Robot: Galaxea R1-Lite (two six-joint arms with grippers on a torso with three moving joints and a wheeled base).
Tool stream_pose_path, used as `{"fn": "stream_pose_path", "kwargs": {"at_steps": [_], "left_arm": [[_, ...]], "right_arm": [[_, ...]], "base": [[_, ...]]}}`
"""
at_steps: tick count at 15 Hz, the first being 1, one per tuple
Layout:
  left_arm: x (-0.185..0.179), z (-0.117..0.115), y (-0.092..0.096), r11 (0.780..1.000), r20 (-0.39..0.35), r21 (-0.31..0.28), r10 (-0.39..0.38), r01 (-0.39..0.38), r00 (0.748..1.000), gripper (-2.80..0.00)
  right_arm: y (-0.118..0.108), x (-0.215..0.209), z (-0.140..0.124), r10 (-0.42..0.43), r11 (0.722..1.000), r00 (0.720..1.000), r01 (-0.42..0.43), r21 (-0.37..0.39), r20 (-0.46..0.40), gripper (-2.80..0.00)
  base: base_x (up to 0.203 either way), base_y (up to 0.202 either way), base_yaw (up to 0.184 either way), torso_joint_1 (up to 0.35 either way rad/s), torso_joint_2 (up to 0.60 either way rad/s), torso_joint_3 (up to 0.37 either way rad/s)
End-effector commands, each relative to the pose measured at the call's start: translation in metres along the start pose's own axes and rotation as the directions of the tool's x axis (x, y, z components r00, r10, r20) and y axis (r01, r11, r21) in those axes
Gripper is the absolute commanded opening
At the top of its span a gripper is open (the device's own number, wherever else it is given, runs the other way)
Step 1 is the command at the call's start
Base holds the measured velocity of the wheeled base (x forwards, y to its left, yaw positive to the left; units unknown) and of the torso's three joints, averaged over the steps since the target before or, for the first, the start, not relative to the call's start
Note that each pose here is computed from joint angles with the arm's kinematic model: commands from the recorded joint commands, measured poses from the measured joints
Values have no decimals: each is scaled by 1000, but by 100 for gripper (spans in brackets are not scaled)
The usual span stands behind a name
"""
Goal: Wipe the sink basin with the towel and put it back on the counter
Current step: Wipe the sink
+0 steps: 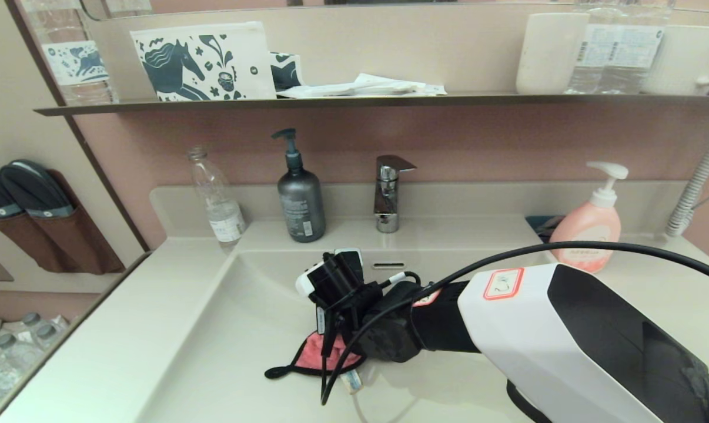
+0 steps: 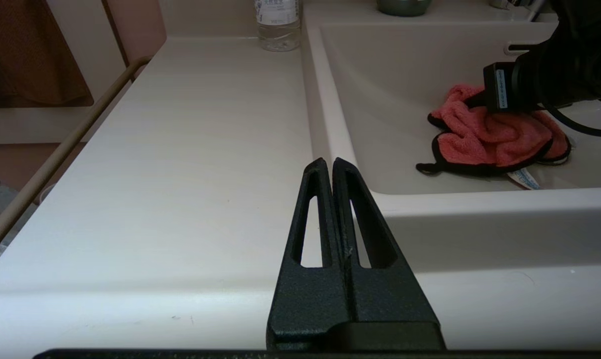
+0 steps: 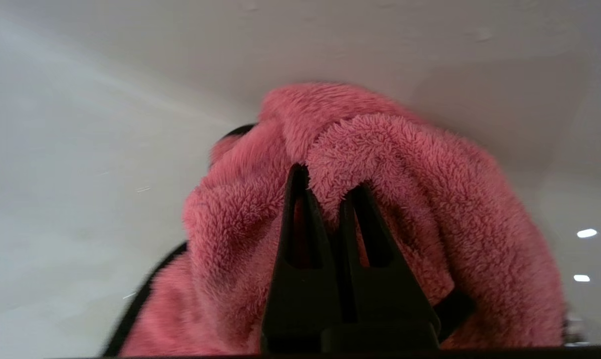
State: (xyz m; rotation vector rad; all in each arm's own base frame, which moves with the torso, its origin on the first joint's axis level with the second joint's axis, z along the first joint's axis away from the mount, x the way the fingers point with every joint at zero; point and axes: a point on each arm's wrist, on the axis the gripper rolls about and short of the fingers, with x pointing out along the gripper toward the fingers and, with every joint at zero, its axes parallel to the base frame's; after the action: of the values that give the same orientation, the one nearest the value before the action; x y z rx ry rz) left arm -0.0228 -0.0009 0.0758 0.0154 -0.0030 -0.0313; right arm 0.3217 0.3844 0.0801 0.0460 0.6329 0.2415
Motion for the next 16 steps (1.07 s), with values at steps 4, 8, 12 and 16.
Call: {"fn": "stream_pose_path", "kwargs": {"at_steps": [4, 8, 12, 16], "left_arm": [[0, 0, 0, 1000, -1, 0, -1, 1, 1000, -280], [0, 0, 0, 1000, -1, 0, 1, -1, 1000, -280], [0, 0, 0, 1000, -1, 0, -1, 1, 1000, -280], [0, 0, 0, 1000, -1, 0, -1, 1, 1000, -280]], "right_arm": [[-22, 11, -5, -165, 984, 986, 163, -77, -23, -280], [-40, 3, 4, -226, 972, 974, 223, -75, -37, -280], [-67, -13, 11, -278, 959, 958, 272, -81, -73, -280], [-95, -29, 5, -337, 939, 933, 325, -107, -124, -280]], "base": [[0, 0, 0, 0, 0, 0], [0, 0, 0, 0, 0, 0], [0, 0, 0, 0, 0, 0], [0, 0, 0, 0, 0, 0]]}}
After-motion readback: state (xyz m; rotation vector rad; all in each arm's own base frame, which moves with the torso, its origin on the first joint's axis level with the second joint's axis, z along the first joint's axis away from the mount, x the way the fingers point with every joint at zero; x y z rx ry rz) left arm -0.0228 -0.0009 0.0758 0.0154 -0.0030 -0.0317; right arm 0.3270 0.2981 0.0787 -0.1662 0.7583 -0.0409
